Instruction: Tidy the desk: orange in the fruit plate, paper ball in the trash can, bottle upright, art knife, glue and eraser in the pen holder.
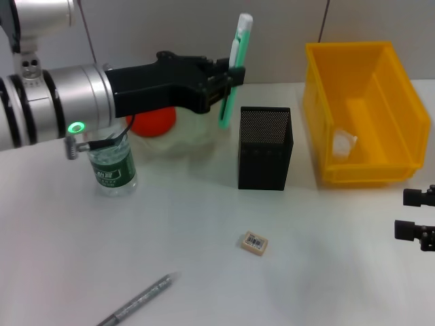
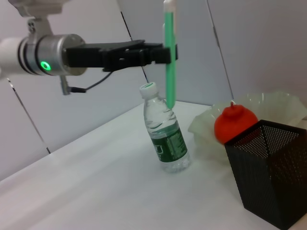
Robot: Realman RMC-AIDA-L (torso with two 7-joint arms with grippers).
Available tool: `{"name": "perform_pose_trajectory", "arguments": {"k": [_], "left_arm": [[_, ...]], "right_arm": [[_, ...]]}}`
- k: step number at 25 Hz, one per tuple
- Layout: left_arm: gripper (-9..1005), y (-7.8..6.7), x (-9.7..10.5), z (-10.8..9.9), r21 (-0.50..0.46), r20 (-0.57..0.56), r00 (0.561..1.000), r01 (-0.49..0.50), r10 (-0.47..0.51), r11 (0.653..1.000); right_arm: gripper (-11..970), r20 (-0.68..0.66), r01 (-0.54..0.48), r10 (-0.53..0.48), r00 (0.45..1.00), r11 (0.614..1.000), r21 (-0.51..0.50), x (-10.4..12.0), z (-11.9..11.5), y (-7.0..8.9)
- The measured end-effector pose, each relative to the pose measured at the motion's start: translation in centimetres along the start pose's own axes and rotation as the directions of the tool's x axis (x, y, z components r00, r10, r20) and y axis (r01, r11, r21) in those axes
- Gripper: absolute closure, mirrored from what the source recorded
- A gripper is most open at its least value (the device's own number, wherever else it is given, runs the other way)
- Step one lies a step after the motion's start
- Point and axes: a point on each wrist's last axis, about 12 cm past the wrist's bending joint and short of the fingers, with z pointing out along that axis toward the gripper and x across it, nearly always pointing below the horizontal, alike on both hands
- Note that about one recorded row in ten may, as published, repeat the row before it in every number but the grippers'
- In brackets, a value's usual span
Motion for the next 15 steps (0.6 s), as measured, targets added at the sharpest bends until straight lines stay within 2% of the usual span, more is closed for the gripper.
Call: {"name": "perform_pose_trajectory", "arguments": {"k": [3,4,5,11,14,15], "left_arm": [[803,0.7,1.3,1.2,0.007,0.059,0.998,0.024,-0.024,1.0],[803,1.1,2.1,2.4,0.018,0.091,0.995,0.046,-0.047,0.999],[802,1.1,2.1,2.4,0.018,0.091,0.995,0.046,-0.047,0.999],[801,1.6,3.5,5.6,0.018,0.124,0.991,0.056,-0.058,0.998],[800,1.4,3.8,7.2,-0.011,0.127,0.991,0.048,-0.046,0.999],[800,1.4,3.8,7.2,-0.011,0.127,0.991,0.048,-0.046,0.999]], "right_arm": [[159,-0.001,-0.006,0.006,1.0,1.0,-0.006,0.1,0.1,0.1],[159,-0.001,-0.005,0.005,1.0,1.0,-0.013,0.0,0.3,0.2],[159,-0.001,-0.005,0.005,1.0,1.0,-0.013,0.0,0.3,0.2],[159,0.001,0.004,-0.004,1.0,0.999,-0.032,-0.2,1.0,0.2],[159,0.004,0.011,-0.011,1.0,0.999,-0.043,-0.4,1.4,0.2],[159,0.004,0.011,-0.011,1.0,0.999,-0.043,-0.4,1.4,0.2]]}}
